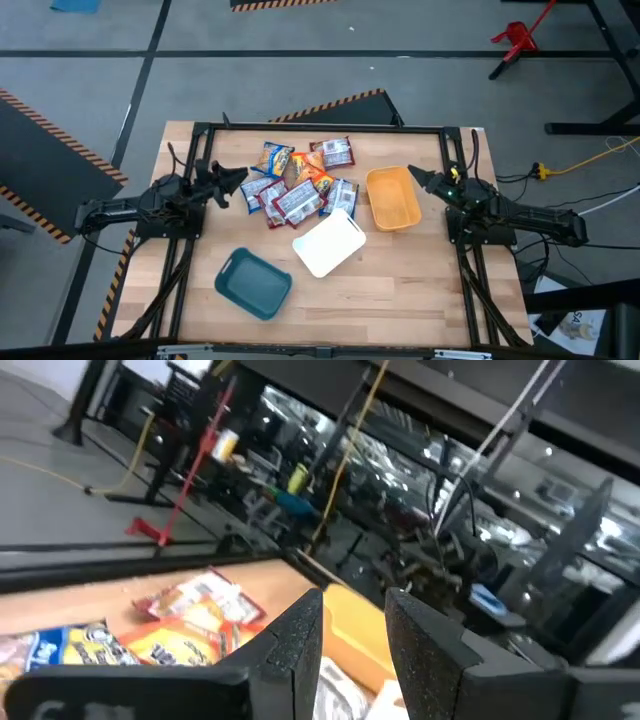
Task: Sort Maruchan noodles
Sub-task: Put the bottom left red noodle pack into the yellow bin
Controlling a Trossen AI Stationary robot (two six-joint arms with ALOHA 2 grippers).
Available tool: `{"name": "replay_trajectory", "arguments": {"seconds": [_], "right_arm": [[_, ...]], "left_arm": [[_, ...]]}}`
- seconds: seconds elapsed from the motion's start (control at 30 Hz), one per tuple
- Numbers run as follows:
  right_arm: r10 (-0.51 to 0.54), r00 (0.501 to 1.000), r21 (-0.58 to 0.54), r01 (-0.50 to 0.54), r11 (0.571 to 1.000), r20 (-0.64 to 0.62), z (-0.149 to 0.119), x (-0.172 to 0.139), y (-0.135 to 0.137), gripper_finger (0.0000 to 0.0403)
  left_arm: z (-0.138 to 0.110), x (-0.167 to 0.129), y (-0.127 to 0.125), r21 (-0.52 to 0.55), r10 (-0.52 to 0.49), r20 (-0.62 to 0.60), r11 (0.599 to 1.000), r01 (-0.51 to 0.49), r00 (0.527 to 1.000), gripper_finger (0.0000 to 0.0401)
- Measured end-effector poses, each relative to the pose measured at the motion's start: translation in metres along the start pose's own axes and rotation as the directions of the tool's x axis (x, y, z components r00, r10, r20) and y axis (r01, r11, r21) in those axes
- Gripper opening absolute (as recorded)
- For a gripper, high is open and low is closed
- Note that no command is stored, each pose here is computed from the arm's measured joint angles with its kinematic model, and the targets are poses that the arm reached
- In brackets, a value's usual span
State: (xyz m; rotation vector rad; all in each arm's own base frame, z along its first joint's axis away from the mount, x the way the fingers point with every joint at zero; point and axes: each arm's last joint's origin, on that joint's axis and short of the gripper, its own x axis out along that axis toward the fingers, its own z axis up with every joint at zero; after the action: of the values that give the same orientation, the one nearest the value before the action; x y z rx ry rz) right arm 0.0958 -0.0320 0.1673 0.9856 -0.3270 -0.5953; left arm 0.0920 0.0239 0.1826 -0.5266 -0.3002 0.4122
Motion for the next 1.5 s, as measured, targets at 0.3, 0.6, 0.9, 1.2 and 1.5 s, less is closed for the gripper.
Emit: {"name": "replay_trajectory", "arguments": {"seconds": [0.3, 0.6, 0.9, 1.2, 1.5], "right_arm": [[-0.025, 0.999, 0.001, 0.025, 1.0, 0.045, 0.001, 0.0, -0.001, 0.0294], [-0.027, 0.999, -0.004, 0.028, 1.0, 0.044, 0.001, 0.0, -0.001, 0.0294], [-0.05, 0.996, -0.039, 0.053, 0.998, 0.07, 0.002, 0.0, -0.002, 0.0294], [-0.036, 0.998, -0.04, 0.038, 0.998, 0.044, 0.001, 0.0, -0.001, 0.0294], [0.026, 0.999, -0.06, -0.025, 0.998, 0.024, 0.002, 0.0, 0.003, 0.0294]], "left_arm": [[0.011, -0.001, -0.002, -0.06, 0.051, 0.149, 0.997, -0.042, 0.987, 0.0105], [0.02, -0.003, -0.003, -0.124, 0.132, 0.278, 0.987, -0.101, 0.951, 0.0105], [0.022, -0.003, -0.002, -0.134, 0.164, 0.302, 0.983, -0.128, 0.939, 0.0105], [0.024, -0.004, -0.003, -0.206, 0.163, 0.329, 0.974, -0.098, 0.93, 0.0105], [0.055, -0.004, -0.023, -0.28, 0.063, 0.355, 0.959, 0.042, 0.933, 0.0105]]}}
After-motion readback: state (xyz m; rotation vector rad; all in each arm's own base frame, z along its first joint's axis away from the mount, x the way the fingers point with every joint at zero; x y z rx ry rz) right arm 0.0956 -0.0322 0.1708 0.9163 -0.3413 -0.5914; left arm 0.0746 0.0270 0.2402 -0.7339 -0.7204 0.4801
